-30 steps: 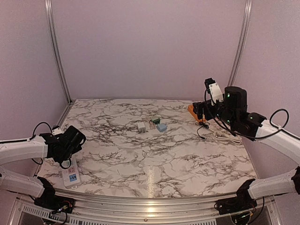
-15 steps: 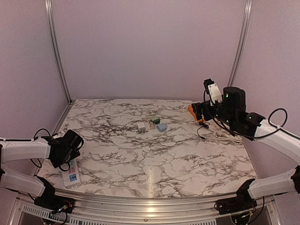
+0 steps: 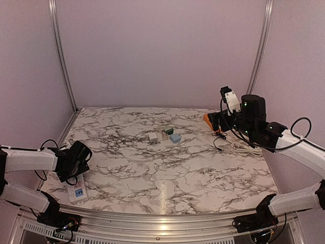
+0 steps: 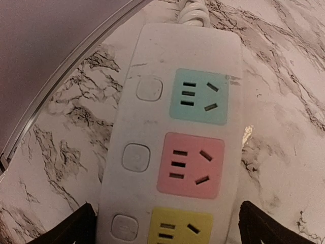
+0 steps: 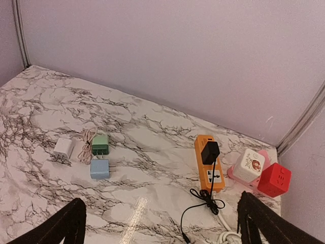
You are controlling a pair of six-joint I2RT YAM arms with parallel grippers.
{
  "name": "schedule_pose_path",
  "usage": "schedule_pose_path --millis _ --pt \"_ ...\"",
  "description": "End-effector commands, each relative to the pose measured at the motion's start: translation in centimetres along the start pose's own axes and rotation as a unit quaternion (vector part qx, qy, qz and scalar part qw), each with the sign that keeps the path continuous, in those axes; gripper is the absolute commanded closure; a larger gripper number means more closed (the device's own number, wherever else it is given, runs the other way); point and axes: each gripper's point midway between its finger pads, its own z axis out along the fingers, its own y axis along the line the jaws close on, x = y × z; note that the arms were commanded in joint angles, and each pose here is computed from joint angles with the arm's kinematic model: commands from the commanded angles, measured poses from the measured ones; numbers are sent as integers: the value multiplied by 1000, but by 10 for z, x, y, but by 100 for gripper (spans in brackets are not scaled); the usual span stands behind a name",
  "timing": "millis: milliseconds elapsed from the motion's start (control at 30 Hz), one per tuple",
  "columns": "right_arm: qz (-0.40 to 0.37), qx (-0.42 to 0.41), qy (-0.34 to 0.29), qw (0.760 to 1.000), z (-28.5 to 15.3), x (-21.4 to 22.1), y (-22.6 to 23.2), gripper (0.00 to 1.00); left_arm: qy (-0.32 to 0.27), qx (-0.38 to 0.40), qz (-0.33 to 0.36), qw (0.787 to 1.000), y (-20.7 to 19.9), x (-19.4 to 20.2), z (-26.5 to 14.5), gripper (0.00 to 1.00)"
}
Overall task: Insert the plug
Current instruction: Move the socket to the center of the board.
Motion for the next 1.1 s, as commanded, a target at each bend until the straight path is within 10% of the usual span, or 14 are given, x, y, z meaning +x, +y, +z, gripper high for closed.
schedule_pose_path --millis 0,1067 --pt "7 1 -15 1000 -6 -15 -1 1 30 20 4 999 -9 14 6 2" --pt "36 -32 -4 999 -2 -12 11 1 92 161 35 982 -125 68 -12 24"
